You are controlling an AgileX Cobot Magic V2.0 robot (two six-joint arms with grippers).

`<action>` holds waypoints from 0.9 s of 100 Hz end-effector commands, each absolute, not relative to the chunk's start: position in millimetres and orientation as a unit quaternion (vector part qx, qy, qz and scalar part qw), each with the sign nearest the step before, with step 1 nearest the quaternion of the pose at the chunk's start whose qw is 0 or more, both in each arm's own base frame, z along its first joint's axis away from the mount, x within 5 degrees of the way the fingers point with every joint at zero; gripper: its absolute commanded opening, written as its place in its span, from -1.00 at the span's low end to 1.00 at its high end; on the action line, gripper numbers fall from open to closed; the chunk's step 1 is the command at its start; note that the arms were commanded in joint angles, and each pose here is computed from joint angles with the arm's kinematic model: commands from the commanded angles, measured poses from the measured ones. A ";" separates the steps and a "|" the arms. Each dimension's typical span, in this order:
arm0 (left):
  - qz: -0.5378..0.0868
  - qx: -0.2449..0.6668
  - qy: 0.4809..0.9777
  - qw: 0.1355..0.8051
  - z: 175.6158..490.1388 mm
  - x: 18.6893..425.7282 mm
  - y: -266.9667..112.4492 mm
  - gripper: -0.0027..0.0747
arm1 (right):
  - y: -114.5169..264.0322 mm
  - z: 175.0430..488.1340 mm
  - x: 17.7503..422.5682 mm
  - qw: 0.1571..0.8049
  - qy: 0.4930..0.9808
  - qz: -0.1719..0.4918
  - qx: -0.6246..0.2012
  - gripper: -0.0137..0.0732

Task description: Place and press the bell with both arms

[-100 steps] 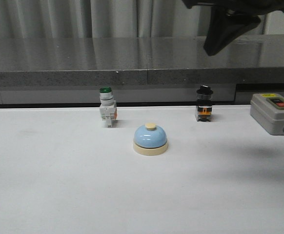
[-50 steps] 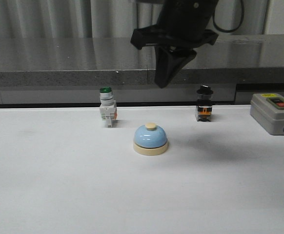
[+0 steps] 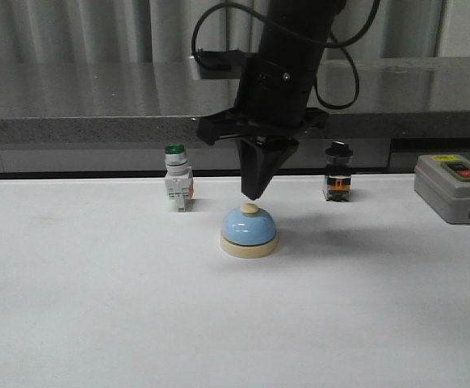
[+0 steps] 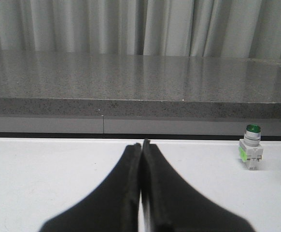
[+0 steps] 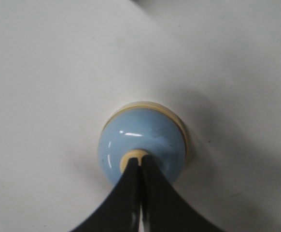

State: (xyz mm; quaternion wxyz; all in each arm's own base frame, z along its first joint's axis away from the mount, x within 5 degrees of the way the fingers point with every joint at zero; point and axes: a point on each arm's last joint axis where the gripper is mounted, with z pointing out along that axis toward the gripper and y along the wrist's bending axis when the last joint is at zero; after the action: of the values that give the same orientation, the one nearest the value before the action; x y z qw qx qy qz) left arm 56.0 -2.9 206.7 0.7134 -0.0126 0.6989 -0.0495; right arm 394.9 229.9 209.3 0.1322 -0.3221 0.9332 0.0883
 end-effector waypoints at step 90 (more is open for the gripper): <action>-0.056 -0.018 0.674 0.737 202.2 55.1 -2.7 -0.98 | 124.3 317.6 360.4 0.272 0.954 0.040 -0.119 -0.82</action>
State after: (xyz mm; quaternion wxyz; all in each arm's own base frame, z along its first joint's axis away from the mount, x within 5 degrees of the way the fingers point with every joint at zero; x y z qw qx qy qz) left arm 56.0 -2.9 206.7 0.7134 -0.0126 0.6989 -0.0495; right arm 373.3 144.2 283.7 0.2102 -0.1399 0.9669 0.0357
